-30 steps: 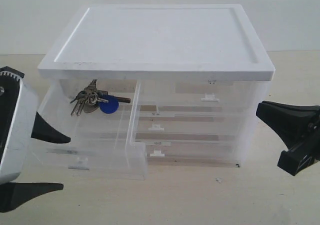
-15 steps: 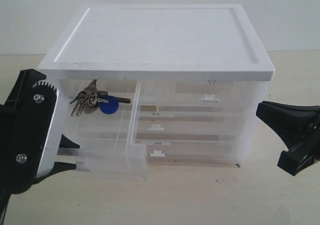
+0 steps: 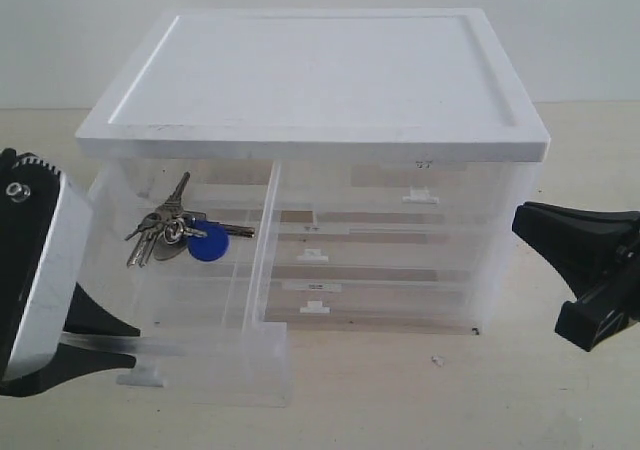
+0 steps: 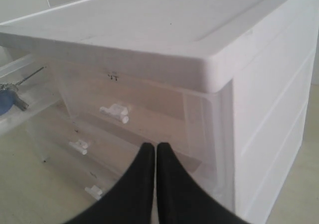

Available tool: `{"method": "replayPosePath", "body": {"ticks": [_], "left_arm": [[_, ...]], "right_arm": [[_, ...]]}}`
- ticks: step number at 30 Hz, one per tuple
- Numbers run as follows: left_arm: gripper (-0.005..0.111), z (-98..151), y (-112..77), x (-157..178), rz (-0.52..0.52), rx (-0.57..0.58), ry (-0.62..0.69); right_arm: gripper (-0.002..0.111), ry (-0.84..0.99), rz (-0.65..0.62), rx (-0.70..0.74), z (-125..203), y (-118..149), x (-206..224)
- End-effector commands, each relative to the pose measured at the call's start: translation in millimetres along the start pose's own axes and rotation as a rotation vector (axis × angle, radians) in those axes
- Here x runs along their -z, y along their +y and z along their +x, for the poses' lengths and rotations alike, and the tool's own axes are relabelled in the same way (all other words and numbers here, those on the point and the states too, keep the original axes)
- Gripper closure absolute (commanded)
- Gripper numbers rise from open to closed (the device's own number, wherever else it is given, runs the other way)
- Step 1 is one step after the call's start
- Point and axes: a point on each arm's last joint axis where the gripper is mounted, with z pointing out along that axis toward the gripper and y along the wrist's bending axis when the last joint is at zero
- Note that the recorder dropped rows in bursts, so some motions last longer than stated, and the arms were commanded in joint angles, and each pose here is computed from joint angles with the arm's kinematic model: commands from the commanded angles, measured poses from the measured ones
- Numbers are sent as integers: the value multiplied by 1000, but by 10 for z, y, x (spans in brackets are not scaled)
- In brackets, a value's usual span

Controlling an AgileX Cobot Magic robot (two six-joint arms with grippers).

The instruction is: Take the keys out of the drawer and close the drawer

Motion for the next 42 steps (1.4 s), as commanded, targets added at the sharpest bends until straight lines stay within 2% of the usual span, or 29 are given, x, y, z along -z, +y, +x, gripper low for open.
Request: {"method": "replayPosePath", "body": {"ticks": [1, 5, 8, 11, 13, 16, 19, 21, 22, 24, 28, 33, 37, 42], "left_arm": [[102, -53, 16, 51, -21, 13, -47], [99, -54, 11, 51, -16, 17, -48], [82, -56, 10, 51, -14, 20, -50], [59, -73, 2, 58, -7, 41, -70], [50, -99, -14, 86, 0, 75, -106], [50, -152, -47, 184, 0, 106, -188], [50, -212, -39, 317, -53, 139, -290], [51, -260, 1, 412, -118, 214, -383], [53, -280, 36, 453, -153, 291, -430], [59, -282, 106, 458, -205, 371, -453], [59, -187, 208, 125, -168, 456, -260], [49, -39, 337, -370, -145, 439, 35], [49, 3, 440, -544, -155, 413, 159], [50, 24, 473, -727, -120, 394, 231]], "right_arm": [[108, -4, -5, 6, -12, 2, -6], [108, -4, -5, 6, -12, 2, -6], [108, -4, -5, 6, -12, 2, -6], [108, -4, -5, 6, -12, 2, -6], [108, -4, -5, 6, -12, 2, -6], [108, -4, -5, 6, -12, 2, -6], [108, -4, -5, 6, -12, 2, -6], [108, -4, -5, 6, -12, 2, -6], [108, -4, -5, 6, -12, 2, -6], [108, -3, -7, 5, -11, 3, -6], [108, 1, -9, 3, -7, 6, -6], [108, 3, -5, 1, -5, 1, -6], [108, -2, -8, 1, -10, 4, -6], [108, -3, -9, -1, -11, 5, -6]]}}
